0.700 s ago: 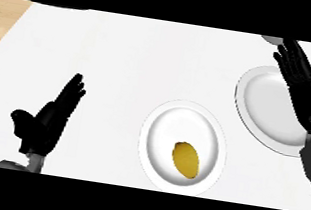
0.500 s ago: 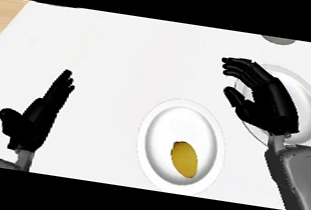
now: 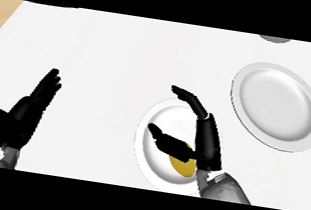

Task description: Pick the lemon from the plate and place it in the plate

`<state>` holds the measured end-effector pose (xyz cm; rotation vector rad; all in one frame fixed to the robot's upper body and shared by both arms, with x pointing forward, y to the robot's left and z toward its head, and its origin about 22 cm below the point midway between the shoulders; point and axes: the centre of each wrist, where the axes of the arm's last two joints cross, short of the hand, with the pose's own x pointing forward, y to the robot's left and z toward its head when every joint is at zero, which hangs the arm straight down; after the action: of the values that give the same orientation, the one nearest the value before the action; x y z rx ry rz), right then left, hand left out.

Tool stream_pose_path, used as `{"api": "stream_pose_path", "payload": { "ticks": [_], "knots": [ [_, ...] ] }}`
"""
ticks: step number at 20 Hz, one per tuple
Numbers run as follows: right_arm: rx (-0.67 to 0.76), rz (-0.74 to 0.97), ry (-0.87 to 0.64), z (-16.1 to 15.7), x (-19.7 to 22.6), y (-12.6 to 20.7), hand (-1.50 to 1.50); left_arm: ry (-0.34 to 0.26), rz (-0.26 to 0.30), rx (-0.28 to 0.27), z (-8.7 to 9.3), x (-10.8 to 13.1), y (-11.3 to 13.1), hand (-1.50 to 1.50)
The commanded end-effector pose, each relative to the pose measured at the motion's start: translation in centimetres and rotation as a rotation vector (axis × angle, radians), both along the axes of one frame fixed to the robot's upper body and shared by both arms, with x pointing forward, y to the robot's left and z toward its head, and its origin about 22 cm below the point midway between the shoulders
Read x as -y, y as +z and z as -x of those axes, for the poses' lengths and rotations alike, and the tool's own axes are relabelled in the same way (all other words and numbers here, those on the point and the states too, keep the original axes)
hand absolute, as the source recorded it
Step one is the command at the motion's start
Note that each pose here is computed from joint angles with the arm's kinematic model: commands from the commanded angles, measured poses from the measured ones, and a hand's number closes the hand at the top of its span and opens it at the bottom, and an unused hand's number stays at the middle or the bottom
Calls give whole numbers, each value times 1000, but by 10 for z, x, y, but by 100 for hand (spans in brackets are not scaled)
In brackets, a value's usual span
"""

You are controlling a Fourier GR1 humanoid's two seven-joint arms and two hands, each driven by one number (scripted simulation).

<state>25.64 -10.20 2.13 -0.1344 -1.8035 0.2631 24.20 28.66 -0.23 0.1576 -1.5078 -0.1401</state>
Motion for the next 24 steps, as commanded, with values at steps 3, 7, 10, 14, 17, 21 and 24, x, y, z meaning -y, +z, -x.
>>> {"api": "stream_pose_path", "payload": {
  "ticks": [3, 7, 10, 14, 17, 21, 24],
  "knots": [
    [135, 38, -75, 77, -50, -29, -150, 21, -11, 13, -3, -17, -17, 0],
    [133, 123, -198, 83, -32, -23, -150, 12, 3, 13, -5, -20, -14, 0],
    [98, 202, -240, 104, -6, -14, -150, 12, 6, 12, -7, -15, -16, 0],
    [-44, 444, -219, 96, 16, -10, -150, 17, 7, 0, 0, -28, -16, 0],
    [-158, 583, -171, 101, 13, -4, -150, 9, -2, -3, -1, -8, -25, 0],
    [-296, 717, -136, 105, -1, 16, -150, 4, -10, 11, -13, -21, -13, 0],
    [-372, 710, -116, 106, 1, 39, -150, -1, 11, 13, -9, -4, -10, 0]
  ]
}}
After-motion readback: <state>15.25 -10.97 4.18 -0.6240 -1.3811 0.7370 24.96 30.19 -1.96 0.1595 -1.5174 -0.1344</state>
